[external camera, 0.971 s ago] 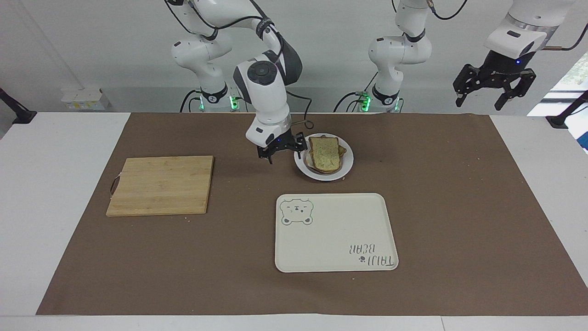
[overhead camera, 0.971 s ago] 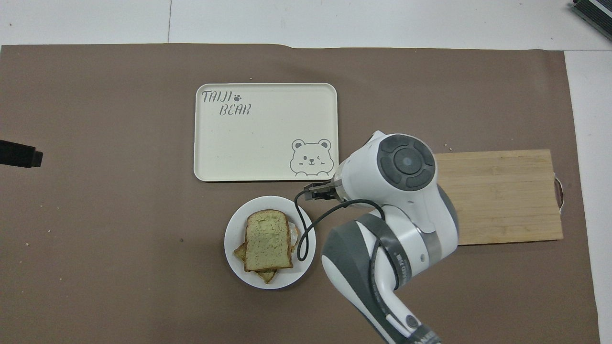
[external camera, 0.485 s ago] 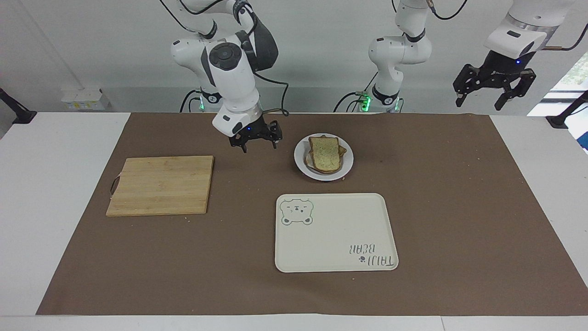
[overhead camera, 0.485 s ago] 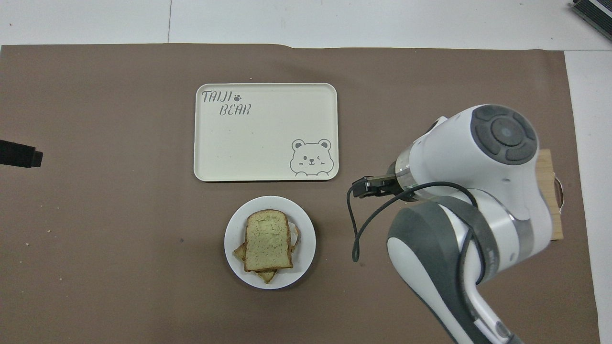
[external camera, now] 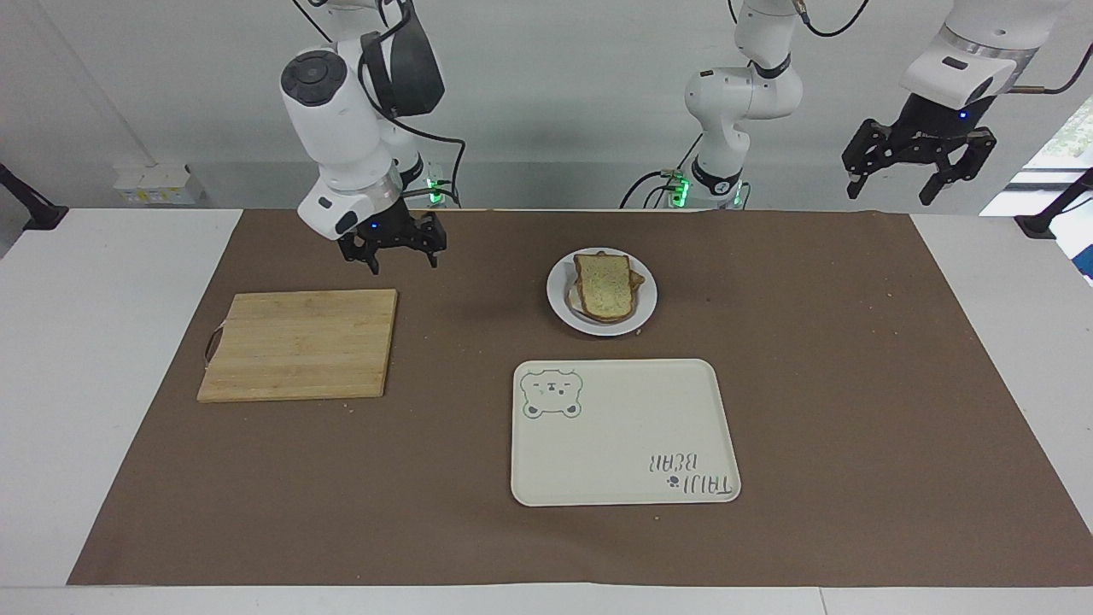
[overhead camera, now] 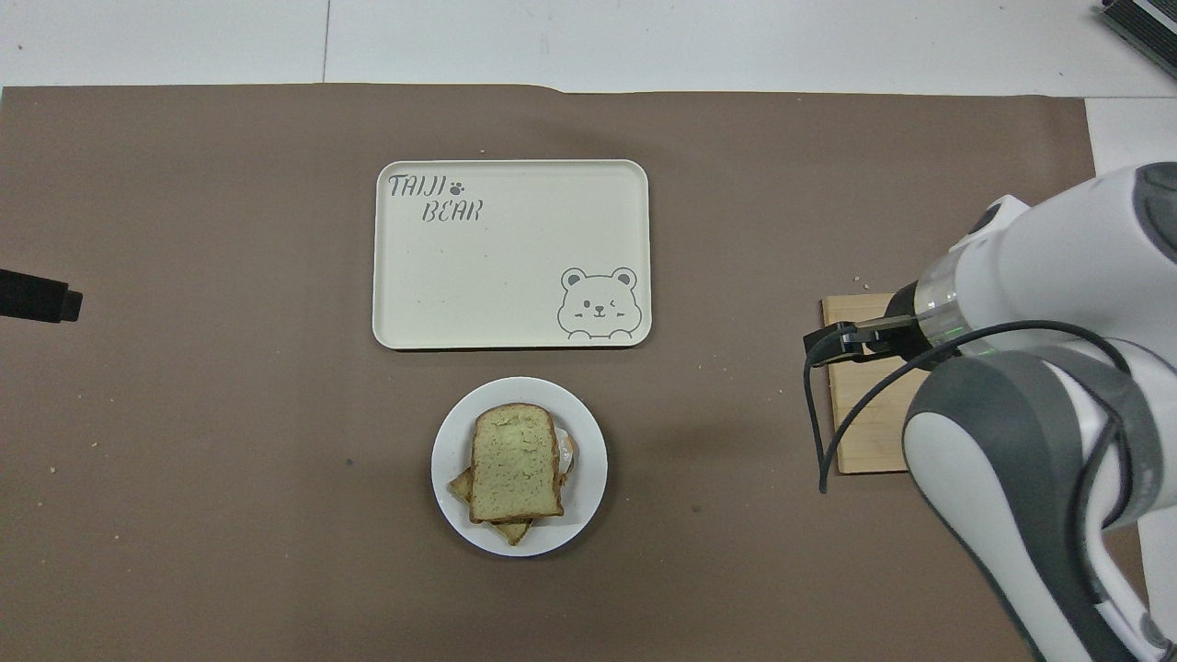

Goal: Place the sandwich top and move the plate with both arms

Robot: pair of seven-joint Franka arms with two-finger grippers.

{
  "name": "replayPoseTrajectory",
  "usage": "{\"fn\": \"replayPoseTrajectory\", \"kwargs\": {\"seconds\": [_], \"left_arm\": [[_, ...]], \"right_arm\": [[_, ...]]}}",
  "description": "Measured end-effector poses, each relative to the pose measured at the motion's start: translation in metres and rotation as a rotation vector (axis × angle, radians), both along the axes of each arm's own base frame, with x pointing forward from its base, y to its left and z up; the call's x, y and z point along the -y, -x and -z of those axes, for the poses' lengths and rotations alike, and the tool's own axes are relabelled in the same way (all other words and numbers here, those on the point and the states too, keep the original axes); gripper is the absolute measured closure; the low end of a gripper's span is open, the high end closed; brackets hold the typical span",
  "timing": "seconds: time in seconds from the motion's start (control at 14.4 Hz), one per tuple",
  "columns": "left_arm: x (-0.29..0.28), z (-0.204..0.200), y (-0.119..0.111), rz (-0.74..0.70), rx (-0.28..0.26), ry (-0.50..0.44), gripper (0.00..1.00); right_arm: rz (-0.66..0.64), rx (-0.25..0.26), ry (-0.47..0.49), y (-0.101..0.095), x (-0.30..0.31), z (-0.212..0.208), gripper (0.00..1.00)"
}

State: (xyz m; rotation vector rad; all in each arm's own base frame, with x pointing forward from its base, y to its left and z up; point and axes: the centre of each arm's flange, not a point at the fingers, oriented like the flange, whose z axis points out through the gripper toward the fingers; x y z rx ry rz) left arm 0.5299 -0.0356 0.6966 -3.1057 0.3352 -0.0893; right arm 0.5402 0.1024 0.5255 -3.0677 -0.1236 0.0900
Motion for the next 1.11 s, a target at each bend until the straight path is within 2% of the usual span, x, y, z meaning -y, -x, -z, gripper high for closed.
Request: {"fn": "replayPoseTrajectory", "kwargs": {"seconds": [0.21, 0.42, 0.62, 0.83, 1.11], "left_arm": [[0.000, 0.005, 0.007, -0.003, -0.059, -0.004, 0.00], [0.002, 0.003, 0.011, 0.000, -0.067, -0.002, 0.00], [0.004, 0.004, 0.012, 0.009, -0.075, 0.087, 0.00], [-0.006, 0.006, 0.010, 0.036, -0.074, 0.152, 0.00], [0.001, 0.008, 0.013, 0.083, -0.078, 0.160, 0.00]], "right_arm": [[0.032, 0.025, -0.006, -0.004, 0.046, -0.014, 0.00], [0.082, 0.066, 0.013, -0.009, 0.084, -0.033, 0.00], [0.097, 0.099, 0.059, -0.011, 0.102, -0.053, 0.00], [0.117, 0.073, 0.061, -0.001, 0.114, -0.084, 0.00], [0.132, 0.054, 0.061, 0.013, 0.121, -0.119, 0.00]]}}
